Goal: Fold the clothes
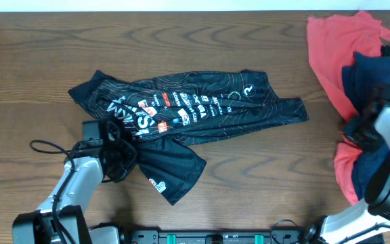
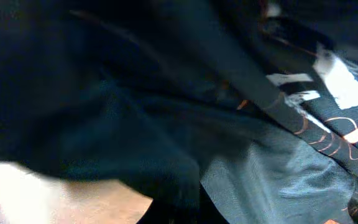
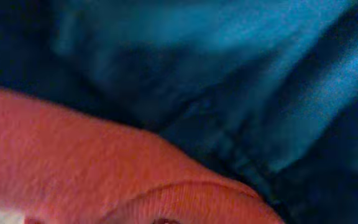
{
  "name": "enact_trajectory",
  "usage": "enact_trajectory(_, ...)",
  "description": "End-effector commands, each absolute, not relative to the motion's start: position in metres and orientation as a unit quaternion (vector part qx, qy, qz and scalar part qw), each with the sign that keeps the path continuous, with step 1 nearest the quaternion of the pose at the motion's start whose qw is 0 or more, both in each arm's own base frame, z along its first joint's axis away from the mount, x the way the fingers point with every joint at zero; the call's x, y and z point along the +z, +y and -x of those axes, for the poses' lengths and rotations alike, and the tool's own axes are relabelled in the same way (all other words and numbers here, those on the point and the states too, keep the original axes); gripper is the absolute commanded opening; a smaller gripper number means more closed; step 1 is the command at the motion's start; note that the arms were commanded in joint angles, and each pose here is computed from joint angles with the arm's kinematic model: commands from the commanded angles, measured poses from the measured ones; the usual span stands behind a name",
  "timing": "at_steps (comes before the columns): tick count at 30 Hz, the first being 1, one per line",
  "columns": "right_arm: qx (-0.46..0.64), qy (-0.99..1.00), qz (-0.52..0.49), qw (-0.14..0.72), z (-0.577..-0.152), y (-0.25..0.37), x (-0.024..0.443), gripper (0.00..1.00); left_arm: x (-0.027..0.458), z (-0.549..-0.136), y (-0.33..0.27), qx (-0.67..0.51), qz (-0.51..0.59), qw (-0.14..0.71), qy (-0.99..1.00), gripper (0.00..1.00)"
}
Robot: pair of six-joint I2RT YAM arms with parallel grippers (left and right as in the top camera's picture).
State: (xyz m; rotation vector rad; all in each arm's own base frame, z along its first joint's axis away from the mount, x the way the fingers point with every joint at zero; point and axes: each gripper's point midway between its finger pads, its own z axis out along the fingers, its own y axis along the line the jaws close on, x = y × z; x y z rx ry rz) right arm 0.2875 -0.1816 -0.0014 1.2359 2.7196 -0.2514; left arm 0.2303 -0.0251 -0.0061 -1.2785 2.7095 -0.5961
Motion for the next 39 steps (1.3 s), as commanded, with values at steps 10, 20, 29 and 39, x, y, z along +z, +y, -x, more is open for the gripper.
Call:
enact_trajectory(10,0.195,0.93,-0.138,0.28,-0.375,-0.079,0.1,0.37,-0.012,-0.174,0.027,-0.13,0.469,-0.04,0.873,0.05)
enact_trajectory(20,0.19,0.952,-0.011,0.239,-0.38,-0.003,0.082,0.46,0.02,-0.182,0.078,-0.133,0.546,0.011,0.827,0.06)
enact_trajectory(29,0.207,0.96,0.052,0.181,-0.376,0.055,0.043,0.51,0.02,-0.177,0.085,-0.115,0.528,0.017,0.841,0.06)
enact_trajectory(39,0.157,0.986,-0.057,0.004,-0.298,0.046,0.025,0.54,0.02,-0.174,0.083,-0.116,0.516,0.011,0.849,0.06)
